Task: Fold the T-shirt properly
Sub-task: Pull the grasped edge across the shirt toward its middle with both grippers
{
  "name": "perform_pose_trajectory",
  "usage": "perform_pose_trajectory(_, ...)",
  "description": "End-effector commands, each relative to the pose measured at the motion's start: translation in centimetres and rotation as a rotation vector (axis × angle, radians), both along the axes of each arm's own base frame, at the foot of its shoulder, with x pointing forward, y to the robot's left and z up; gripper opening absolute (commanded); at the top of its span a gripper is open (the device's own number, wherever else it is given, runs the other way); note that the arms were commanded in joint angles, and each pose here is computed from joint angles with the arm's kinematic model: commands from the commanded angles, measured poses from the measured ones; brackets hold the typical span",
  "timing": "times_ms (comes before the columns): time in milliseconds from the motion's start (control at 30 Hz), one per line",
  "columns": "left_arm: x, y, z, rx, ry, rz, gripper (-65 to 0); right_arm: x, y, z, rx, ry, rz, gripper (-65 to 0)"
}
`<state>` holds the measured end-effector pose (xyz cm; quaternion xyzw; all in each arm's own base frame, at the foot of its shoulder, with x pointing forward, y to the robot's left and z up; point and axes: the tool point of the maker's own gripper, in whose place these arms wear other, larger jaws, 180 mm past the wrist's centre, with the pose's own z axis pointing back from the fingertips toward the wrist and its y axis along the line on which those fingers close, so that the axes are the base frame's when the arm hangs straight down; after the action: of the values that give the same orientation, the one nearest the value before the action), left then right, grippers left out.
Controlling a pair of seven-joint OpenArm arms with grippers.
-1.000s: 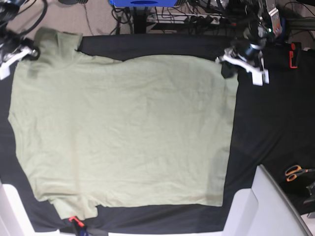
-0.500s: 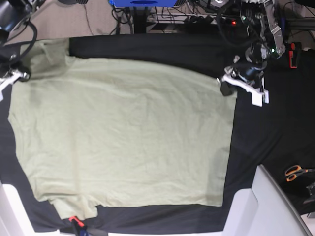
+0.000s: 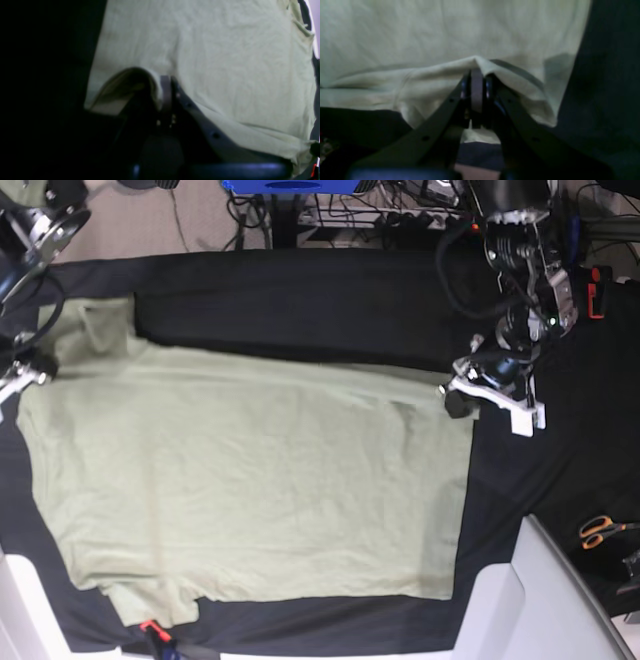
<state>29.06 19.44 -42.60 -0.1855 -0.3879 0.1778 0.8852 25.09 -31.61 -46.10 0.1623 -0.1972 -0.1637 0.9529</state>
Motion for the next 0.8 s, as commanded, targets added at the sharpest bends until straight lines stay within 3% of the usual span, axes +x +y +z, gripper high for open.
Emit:
perform_pose_trajectory(0, 0.9, 0.4, 0.7, 0.002, -0.032, 0.007, -65.0, 1.8, -1.7, 1.6, -0.022, -0.057, -0.017, -64.4)
perform_pose_trajectory(400, 4.0, 0.2, 0.6, -0.039, -0.039, 0.019, -65.0, 7.3, -0.3, 1.7, 0.059, -0.123, 0.016, -64.4)
perform_pose_trajectory(767, 5.9, 0.5, 1.0, -0.052, -0.054, 0.027, -65.0, 10.5, -1.1, 3.7, 0.053, -0.239, -0.027, -64.4)
